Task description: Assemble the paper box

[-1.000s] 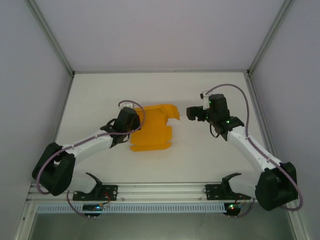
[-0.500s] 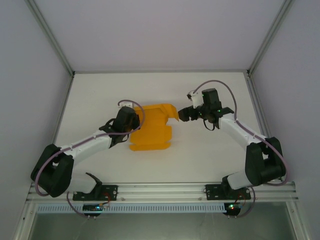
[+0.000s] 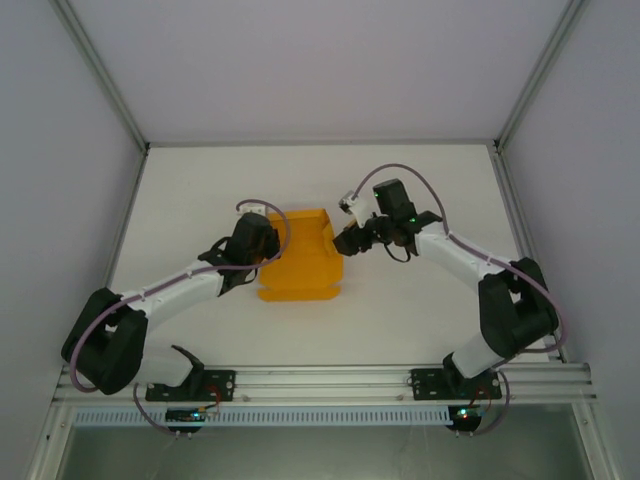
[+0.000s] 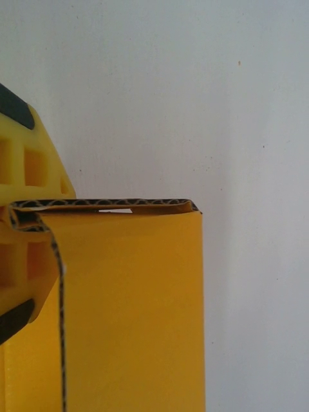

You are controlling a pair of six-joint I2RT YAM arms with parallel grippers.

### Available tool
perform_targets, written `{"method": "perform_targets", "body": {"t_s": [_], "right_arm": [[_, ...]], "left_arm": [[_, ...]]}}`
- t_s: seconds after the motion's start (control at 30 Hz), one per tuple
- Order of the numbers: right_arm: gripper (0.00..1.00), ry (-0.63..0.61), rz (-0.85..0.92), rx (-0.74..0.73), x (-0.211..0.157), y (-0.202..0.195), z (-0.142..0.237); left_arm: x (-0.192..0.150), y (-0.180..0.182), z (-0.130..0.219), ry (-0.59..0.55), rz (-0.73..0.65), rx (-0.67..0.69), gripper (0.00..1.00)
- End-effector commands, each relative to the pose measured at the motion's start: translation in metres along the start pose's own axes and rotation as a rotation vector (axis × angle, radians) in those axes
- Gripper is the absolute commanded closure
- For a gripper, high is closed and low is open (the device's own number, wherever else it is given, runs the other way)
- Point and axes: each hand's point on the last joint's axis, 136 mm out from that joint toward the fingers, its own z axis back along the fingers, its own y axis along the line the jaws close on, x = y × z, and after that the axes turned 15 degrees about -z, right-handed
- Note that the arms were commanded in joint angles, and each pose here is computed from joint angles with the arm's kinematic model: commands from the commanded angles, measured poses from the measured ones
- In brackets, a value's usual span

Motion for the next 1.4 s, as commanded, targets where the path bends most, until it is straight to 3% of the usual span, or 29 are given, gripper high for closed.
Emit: {"method": "perform_targets", "body": {"t_s": [0.0,0.13,0.37,0.5,0.63,0.83,1.1,1.17,1.37], "right_arm": [[0.43,0.031,0.030,0.002,0.002,0.006,-0.008],[0.52,0.016,-0.002,-0.045,0.008,0.002,-0.020],[0.65,-0.203,-0.082,-0.304,0.016,-0.030,-0.039],[0.67,-0.272,-0.071,-0.434,0.012,-0.038,-0.051],[0.84,-0.361,-0.083,-0.567,0.011,-0.045,-0.057],[1.00,-0.420,-0.158,-0.701,0.010,-0.056,-0.063],[0.97,-0.398,-0.281,-0.825,-0.008,-0.067,-0.070],[0.87,-0.394,-0.266,-0.762,-0.006,-0.061,-0.075],[0.78,-0.380,-0.221,-0.538,0.007,-0.048,-0.075]], "left_arm": [[0.009,-0.001,0.001,-0.034,0.001,-0.009,1.00],[0.005,-0.002,-0.001,-0.027,-0.010,-0.012,1.00],[-0.007,-0.004,-0.008,-0.039,-0.064,-0.020,1.00],[-0.015,-0.007,-0.016,-0.027,-0.105,-0.006,1.00],[-0.025,-0.003,-0.027,0.017,-0.096,0.043,1.00],[-0.035,0.000,-0.042,0.059,-0.030,0.104,1.00],[-0.037,-0.006,-0.056,0.072,0.080,0.102,0.99],[-0.035,-0.010,-0.057,0.069,0.080,0.080,0.99],[-0.037,-0.009,-0.056,0.082,0.042,0.085,1.00]]}}
